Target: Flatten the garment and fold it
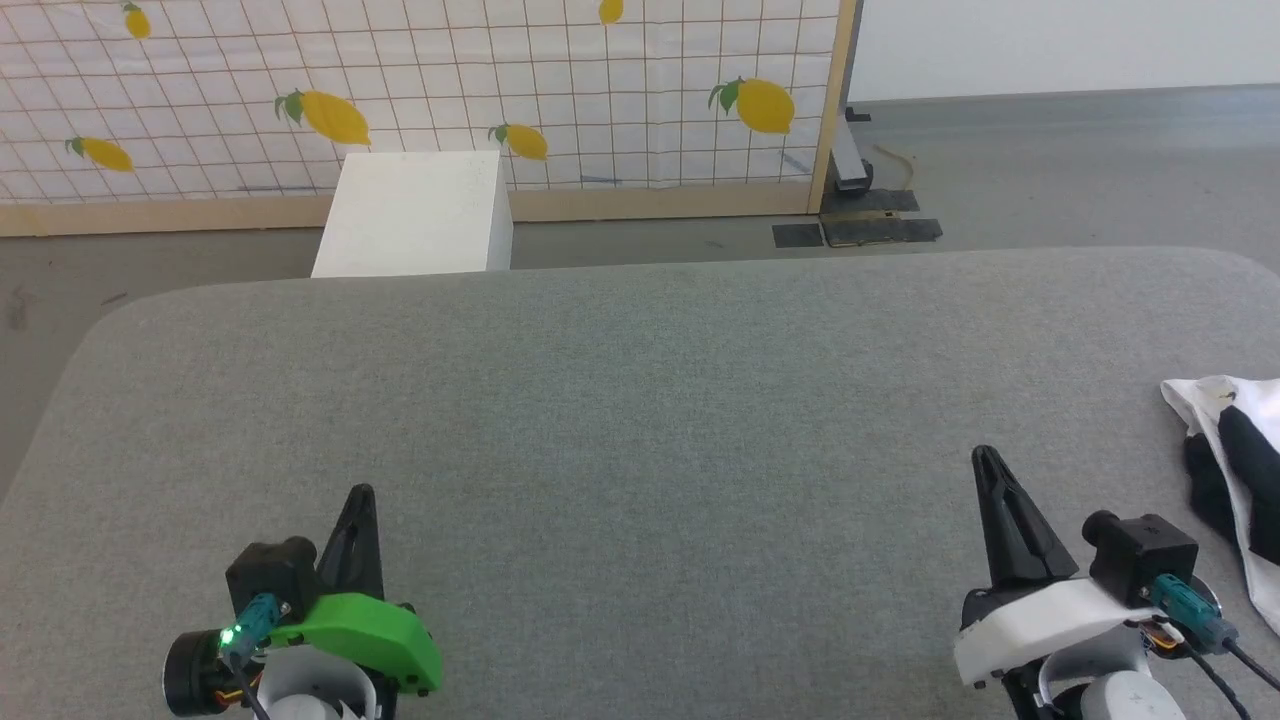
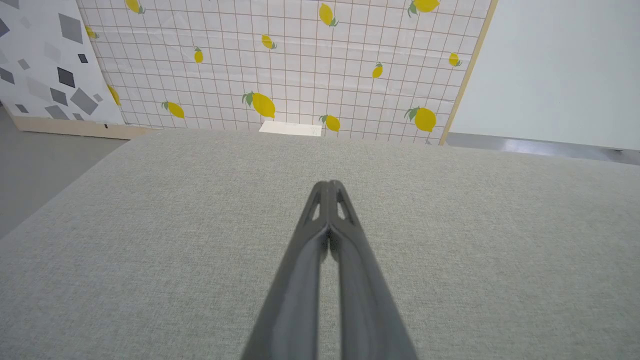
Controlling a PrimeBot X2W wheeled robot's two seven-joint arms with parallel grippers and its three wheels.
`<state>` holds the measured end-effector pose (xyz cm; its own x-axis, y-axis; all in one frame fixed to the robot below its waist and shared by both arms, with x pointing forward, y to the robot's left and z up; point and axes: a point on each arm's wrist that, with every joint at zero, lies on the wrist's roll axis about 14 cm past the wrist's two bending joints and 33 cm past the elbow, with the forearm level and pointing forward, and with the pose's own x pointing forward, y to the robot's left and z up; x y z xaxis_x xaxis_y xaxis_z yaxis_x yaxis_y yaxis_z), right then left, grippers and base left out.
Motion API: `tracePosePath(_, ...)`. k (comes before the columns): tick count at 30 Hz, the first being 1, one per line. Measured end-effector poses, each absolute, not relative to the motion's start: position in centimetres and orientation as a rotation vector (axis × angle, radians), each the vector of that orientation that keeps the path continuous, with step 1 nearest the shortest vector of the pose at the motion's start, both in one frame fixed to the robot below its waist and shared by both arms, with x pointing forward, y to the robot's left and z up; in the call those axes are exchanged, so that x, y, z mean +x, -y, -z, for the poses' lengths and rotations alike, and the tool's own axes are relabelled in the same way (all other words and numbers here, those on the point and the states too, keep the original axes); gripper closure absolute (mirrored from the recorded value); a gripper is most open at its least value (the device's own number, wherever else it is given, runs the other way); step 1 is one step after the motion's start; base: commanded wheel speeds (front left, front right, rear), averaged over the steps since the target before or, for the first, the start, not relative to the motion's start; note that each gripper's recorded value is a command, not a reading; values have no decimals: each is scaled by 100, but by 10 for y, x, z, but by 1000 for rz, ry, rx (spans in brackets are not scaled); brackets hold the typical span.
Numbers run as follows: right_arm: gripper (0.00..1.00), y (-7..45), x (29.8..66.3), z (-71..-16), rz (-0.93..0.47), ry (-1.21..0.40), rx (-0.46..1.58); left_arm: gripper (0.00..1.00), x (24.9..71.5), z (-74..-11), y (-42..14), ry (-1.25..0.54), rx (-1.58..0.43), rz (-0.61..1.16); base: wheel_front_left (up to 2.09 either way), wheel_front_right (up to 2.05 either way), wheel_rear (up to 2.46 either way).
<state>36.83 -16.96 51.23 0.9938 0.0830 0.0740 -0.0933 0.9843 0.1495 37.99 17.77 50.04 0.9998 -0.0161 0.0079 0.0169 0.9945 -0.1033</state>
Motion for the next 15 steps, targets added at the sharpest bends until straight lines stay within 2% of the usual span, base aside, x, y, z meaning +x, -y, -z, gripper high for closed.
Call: tracePosePath(15, 100, 167, 370, -516, -99, 60, 129, 100, 381, -507, -176, 17, -85, 22, 0, 0, 0)
